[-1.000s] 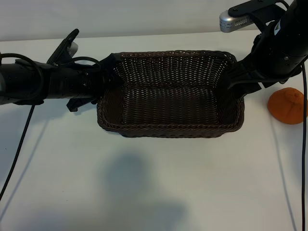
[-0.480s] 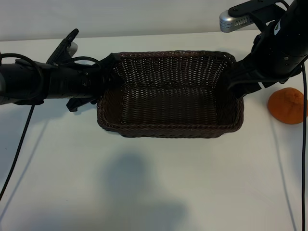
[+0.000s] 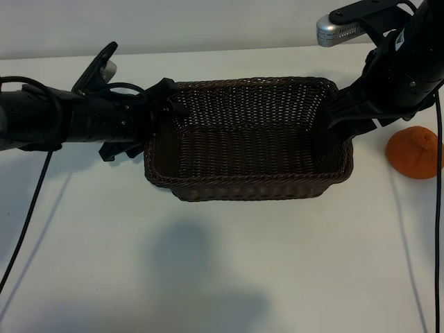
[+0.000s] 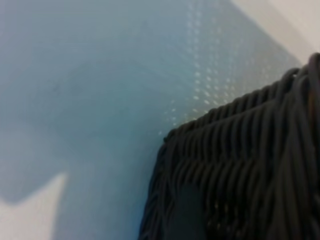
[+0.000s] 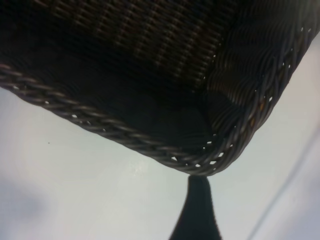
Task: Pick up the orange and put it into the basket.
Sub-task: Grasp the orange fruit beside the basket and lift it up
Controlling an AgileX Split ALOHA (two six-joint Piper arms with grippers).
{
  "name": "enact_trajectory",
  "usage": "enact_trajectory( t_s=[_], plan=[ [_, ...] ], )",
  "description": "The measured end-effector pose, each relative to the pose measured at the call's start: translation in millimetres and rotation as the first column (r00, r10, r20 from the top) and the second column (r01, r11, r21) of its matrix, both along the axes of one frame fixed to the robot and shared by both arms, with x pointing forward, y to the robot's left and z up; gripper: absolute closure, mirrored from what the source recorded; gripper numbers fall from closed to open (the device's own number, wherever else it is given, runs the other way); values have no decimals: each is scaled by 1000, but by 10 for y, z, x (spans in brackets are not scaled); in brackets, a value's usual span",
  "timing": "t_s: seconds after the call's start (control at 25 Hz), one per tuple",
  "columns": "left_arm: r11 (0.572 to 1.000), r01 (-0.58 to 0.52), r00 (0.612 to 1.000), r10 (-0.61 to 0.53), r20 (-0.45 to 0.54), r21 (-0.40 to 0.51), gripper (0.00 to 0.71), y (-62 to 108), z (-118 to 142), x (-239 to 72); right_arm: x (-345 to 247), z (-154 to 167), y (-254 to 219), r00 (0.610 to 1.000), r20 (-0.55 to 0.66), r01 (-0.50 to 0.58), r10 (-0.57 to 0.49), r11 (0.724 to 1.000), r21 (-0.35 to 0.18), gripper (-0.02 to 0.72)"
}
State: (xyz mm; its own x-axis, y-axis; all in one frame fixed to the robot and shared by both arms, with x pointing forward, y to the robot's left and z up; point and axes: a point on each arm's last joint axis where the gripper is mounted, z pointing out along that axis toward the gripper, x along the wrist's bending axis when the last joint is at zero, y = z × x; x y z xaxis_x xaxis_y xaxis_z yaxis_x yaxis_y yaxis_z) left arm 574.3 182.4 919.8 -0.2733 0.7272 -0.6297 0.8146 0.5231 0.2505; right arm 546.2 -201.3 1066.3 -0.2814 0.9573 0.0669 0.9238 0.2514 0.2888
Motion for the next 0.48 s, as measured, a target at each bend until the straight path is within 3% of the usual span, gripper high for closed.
enact_trajectory(
  t_s=[0.48],
  plan=[
    [997, 73, 992, -75, 98, 32, 68, 8, 307, -57, -1, 0, 0, 1000, -1, 0, 0, 1000, 0, 144]
  ],
)
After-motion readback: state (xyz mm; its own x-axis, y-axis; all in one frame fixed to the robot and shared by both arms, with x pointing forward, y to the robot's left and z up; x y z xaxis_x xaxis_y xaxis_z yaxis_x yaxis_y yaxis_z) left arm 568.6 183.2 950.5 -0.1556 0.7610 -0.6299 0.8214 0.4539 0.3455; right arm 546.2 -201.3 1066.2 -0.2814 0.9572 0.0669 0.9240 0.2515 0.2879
